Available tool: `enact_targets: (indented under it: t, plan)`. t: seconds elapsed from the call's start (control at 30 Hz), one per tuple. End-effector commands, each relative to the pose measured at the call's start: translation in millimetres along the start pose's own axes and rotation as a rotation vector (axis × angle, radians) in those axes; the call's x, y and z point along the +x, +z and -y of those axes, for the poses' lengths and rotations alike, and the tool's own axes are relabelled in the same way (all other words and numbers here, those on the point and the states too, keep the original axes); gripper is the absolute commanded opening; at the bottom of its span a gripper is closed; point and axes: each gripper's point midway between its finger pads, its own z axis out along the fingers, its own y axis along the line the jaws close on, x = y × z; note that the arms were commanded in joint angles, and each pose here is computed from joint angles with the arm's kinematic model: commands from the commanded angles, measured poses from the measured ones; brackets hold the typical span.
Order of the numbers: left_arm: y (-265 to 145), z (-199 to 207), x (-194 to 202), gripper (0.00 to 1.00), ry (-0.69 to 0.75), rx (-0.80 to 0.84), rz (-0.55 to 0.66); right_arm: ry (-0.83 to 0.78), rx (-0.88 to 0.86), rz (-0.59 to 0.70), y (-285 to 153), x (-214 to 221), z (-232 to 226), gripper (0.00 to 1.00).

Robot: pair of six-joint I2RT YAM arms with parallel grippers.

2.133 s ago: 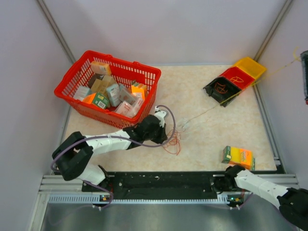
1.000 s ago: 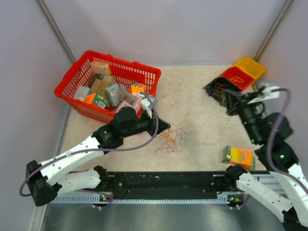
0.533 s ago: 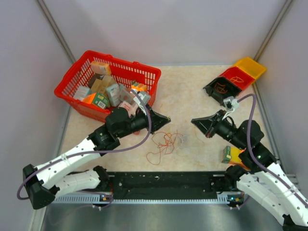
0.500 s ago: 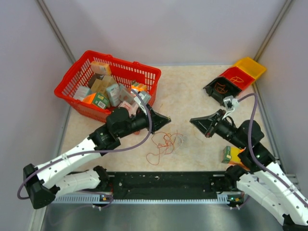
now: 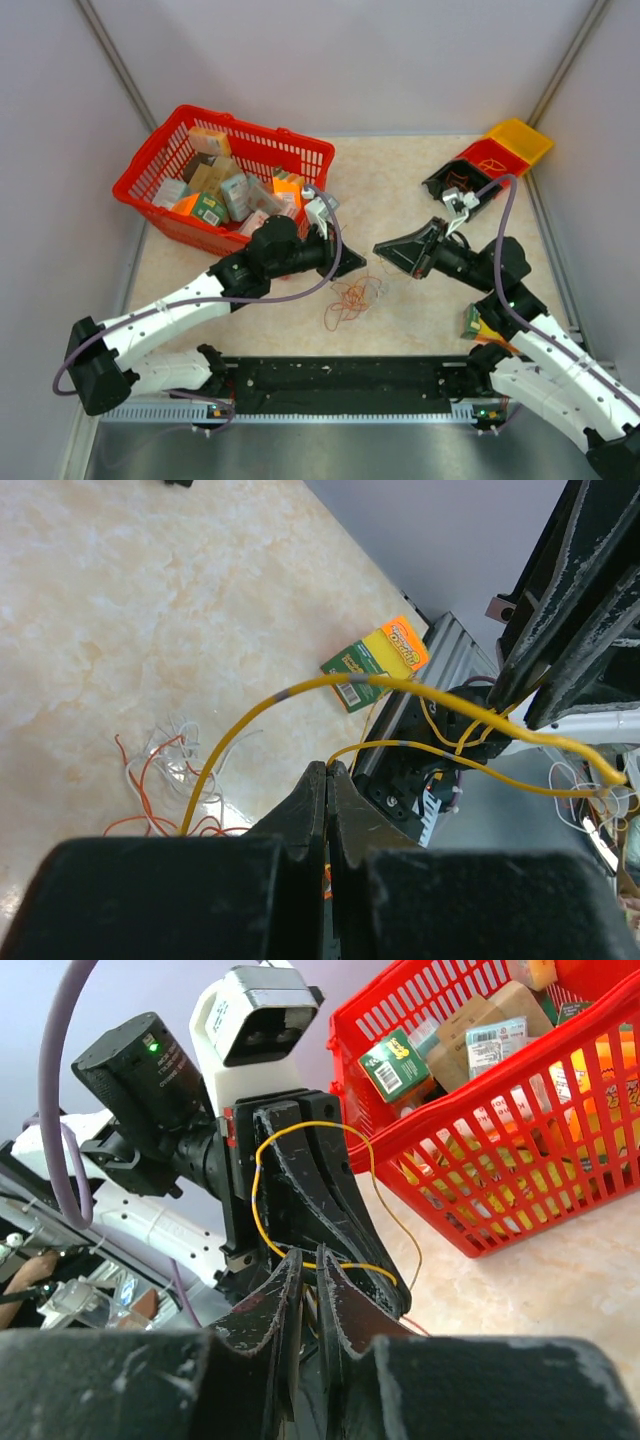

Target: Untangle the cables

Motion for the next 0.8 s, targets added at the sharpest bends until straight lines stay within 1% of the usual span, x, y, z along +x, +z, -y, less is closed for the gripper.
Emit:
enact_targets:
  t: [0.0,0.03,0.07,0.1,0.17,0.2,0.23,0.27,0.3,0.33,0.4,0.43,0.47,0.57,0.63,0.67,0.7,0.73,0.77]
  plan:
    - [4.1,22.2,-17.0,0.00,-0.008,0.074,0.014,-0.075,-0.020,0.003,4.0,-4.4,-2.2,0.10]
    - [5.2,21.1,-16.6,0.00,-0.008,0.071,0.010,-0.071,0.025,0.005,4.3,-4.1,6.7,0.10]
    - [6.9,20.3,-14.6,0.00,-0.009,0.069,0.000,-0.069,0.079,0.005,4.2,-4.1,16.3,0.08]
    - [7.2,19.1,-15.6,0.00,-0.008,0.063,0.003,-0.059,0.172,-0.002,2.2,-3.1,32.6,0.02]
    - [7.5,16.5,-16.0,0.00,-0.004,0.049,0.010,-0.047,0.388,-0.007,-12.2,-3.8,65.1,0.00]
    - [7.4,13.9,-16.4,0.07,0.002,0.039,0.014,-0.061,0.458,0.000,-20.0,-7.4,73.4,0.00]
    - [8.1,10.1,-15.8,0.20,0.016,0.024,0.019,-0.079,0.499,0.004,-26.7,-11.1,76.2,0.00]
    - [8.1,1.7,-8.5,0.37,0.024,-0.008,-0.003,-0.100,0.494,0.021,-29.3,-19.2,69.7,0.00]
    - [8.7,-4.4,-4.7,0.48,0.031,-0.031,-0.012,-0.114,0.489,0.032,-32.7,-26.9,61.8,0.00]
    - [9.1,-9.9,-0.6,0.63,0.040,-0.050,-0.023,-0.130,0.477,0.038,-34.5,-33.8,53.7,0.00]
    - [6.6,-15.9,7.2,0.78,0.062,-0.070,-0.050,-0.160,0.479,0.062,-41.6,-52.6,37.3,0.00]
    - [4.5,-16.4,9.9,0.80,0.080,-0.071,-0.052,-0.175,0.498,0.075,-46.0,-60.7,33.9,0.00]
    - [0.6,-14.7,11.1,0.85,0.099,-0.065,-0.046,-0.185,0.526,0.094,-52.5,-69.3,31.2,0.00]
    - [-6.0,-8.5,23.8,0.86,0.161,-0.032,-0.058,-0.224,0.599,0.170,-70.3,-96.3,23.2,0.00]
    - [-5.7,-11.9,38.1,0.74,0.175,-0.035,-0.093,-0.238,0.609,0.209,-76.3,-109.3,15.3,0.00]
    - [-3.9,-16.3,46.1,0.71,0.181,-0.048,-0.112,-0.245,0.603,0.218,-77.6,-113.3,10.9,0.00]
    - [-1.8,-23.8,54.1,0.70,0.183,-0.075,-0.129,-0.248,0.598,0.231,-78.5,-118.3,6.8,0.00]
    - [1.2,-32.9,61.3,0.73,0.183,-0.109,-0.145,-0.248,0.587,0.243,-78.8,-123.1,1.2,0.00]
    - [4.1,-42.1,68.6,0.80,0.181,-0.139,-0.161,-0.248,0.578,0.251,-78.8,-126.7,-2.9,0.00]
